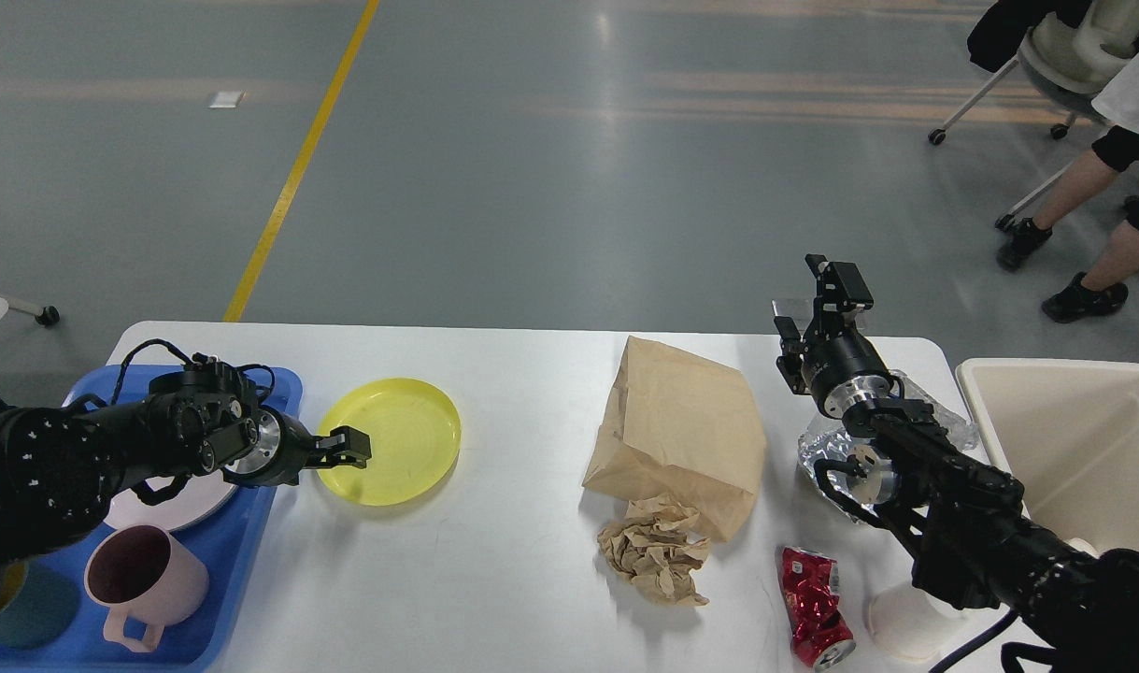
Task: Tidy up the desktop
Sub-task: 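Grasp the yellow plate rim with the left gripper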
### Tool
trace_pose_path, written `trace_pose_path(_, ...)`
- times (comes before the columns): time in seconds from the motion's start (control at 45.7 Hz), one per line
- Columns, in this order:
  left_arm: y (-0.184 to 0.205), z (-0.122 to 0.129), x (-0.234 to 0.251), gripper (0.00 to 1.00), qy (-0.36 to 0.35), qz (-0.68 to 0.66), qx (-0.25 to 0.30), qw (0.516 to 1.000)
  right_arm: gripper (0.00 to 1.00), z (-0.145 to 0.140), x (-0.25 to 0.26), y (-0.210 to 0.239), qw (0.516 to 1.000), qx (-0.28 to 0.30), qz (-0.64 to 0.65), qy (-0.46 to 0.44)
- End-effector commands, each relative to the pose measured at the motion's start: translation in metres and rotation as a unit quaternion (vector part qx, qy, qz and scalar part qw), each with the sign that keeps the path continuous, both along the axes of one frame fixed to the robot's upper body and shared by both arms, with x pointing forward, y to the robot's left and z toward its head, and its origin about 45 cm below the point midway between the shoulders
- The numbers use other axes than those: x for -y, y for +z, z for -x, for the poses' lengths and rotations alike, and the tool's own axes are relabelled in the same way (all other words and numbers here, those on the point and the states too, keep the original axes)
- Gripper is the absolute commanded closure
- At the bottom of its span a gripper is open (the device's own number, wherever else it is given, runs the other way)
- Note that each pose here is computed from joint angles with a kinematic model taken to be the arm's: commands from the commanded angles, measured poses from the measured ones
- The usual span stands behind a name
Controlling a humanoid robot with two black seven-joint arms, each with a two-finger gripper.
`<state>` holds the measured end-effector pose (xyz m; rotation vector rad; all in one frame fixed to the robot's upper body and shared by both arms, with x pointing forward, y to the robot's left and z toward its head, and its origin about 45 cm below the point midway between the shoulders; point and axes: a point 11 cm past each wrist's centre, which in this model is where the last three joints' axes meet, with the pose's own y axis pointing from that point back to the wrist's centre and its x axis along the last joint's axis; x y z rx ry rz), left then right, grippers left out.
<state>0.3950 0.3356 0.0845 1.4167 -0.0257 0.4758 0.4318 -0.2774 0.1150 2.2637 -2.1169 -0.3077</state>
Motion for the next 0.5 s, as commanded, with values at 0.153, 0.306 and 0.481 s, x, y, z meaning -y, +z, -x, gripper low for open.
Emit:
trace_pose_path(0.153, -0.0020, 0.0019, 0.0010, 0.21, 0.001, 0.003, -0.004, 1.000, 0.00, -0.0001, 0.0001, 0.0002, 1.000, 0.000, 0.000, 0.000)
trace_pose_path(0.306, -0.0057, 0.0059, -0.0018, 0.31, 0.005, -0.009, -0.015, 1.000, 0.00, 0.0000, 0.0000, 0.0000, 1.000, 0.000, 0.000, 0.000)
trace_pose_path(0.481, -0.0066, 0.0067, -0.0031, 0.31, 0.011, -0.017, -0.017, 1.000, 0.00, -0.0001, 0.0001, 0.0002, 1.000, 0.000, 0.000, 0.000)
